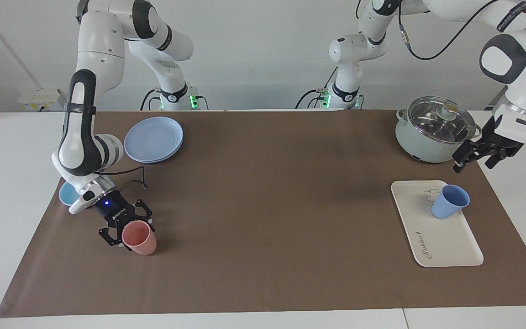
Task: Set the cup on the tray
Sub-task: 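Lower the blue cup onto the white tray with the left gripper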
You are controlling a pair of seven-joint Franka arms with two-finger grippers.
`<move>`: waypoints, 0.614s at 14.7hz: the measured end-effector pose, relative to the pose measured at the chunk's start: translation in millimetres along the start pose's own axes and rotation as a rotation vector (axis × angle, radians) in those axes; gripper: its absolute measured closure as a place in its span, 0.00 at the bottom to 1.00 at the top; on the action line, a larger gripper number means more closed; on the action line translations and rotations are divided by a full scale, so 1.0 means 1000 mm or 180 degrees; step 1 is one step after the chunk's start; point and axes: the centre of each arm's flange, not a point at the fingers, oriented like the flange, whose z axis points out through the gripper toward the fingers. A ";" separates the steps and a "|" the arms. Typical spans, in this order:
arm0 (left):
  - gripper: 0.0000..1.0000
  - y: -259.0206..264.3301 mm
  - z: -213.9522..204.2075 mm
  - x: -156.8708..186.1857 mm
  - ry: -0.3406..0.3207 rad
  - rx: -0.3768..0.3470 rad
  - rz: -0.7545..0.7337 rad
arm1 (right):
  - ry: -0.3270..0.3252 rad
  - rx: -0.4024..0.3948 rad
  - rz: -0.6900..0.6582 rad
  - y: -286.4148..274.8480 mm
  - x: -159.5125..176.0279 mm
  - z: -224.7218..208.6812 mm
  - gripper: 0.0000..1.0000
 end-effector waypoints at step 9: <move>0.00 0.066 -0.049 -0.058 -0.0331 0.0059 0.0150 | -0.0002 0.0050 -0.0079 -0.011 -0.002 -0.003 0.18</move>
